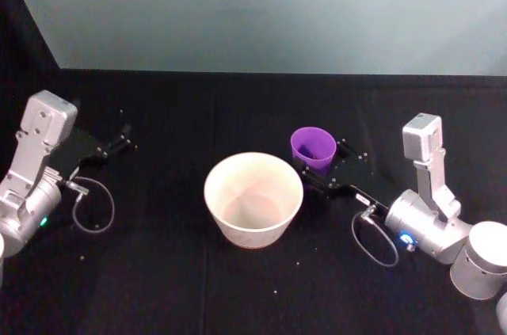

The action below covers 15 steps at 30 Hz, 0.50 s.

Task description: Pick up the cup and pour the mung beans from the cup into the bowl.

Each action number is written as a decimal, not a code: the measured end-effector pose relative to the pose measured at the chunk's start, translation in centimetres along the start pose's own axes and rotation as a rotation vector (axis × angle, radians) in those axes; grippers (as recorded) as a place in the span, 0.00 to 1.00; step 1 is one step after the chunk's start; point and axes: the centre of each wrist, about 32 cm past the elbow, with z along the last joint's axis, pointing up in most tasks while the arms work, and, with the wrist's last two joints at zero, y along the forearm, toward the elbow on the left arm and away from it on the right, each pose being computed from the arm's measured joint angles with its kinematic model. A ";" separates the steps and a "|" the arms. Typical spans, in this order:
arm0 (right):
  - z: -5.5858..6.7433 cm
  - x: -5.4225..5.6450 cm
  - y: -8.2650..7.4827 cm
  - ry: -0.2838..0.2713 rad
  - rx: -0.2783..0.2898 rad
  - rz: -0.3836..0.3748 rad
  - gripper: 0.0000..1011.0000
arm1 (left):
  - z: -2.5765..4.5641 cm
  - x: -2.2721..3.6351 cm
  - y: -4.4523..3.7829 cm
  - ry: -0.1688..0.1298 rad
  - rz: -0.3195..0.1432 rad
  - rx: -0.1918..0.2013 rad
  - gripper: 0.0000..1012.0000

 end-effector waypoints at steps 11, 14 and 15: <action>1.6 0.5 -1.3 -0.012 -0.001 -0.029 0.72 | 0.00 0.00 0.00 0.000 0.000 0.000 0.99; 2.7 0.8 -2.3 -0.004 -0.013 -0.043 0.72 | 0.00 0.00 0.00 0.000 0.000 0.000 0.99; 3.0 0.8 -2.5 0.001 -0.016 -0.045 0.72 | 0.00 0.00 0.00 0.000 0.000 0.000 0.99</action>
